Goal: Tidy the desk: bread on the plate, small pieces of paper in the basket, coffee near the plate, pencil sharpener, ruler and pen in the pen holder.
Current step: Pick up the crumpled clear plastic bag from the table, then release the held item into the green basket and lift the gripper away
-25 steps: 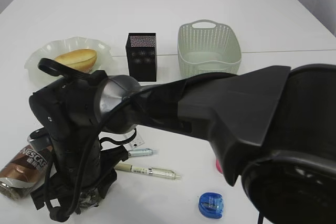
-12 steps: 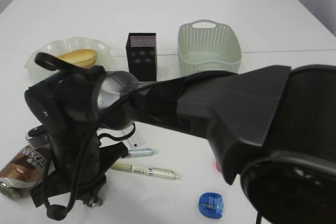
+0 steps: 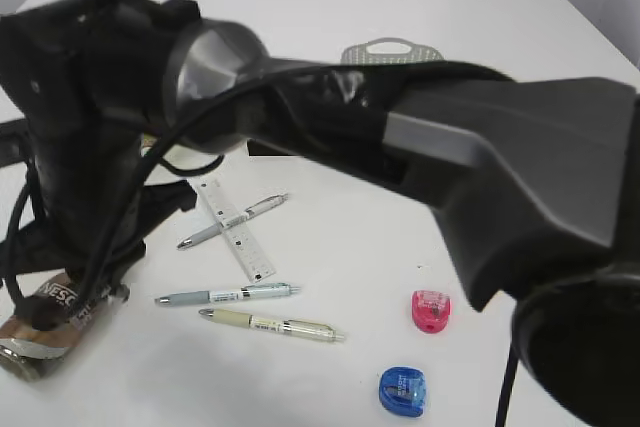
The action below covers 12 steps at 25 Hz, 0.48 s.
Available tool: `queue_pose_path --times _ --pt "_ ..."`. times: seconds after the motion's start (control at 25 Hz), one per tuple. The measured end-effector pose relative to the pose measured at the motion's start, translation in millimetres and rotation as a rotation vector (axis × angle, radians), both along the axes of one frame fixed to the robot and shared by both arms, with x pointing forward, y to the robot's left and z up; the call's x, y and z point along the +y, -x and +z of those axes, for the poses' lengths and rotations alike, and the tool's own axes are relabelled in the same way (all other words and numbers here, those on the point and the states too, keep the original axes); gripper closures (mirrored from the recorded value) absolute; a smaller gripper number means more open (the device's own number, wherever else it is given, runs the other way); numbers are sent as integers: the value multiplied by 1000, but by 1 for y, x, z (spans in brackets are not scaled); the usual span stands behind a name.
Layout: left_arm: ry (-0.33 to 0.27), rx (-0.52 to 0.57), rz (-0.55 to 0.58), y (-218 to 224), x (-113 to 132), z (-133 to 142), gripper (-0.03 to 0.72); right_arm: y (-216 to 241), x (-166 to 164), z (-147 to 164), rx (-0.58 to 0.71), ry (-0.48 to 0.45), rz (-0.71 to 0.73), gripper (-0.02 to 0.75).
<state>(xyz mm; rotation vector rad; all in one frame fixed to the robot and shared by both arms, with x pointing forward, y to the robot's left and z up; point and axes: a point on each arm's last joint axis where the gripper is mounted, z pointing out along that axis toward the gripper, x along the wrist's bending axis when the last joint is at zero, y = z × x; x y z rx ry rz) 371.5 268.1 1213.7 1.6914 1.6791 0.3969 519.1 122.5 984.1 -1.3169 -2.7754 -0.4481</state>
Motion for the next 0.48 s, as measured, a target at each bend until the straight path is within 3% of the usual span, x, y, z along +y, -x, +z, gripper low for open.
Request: queue_pose_path --times 0.24,0.48 --pt "0 0 0 0 0 0 263 -30 -24 60 -167 -64 -58 740" --pt "0 0 0 0 0 0 265 -94 -87 120 -341 -154 -239 740"
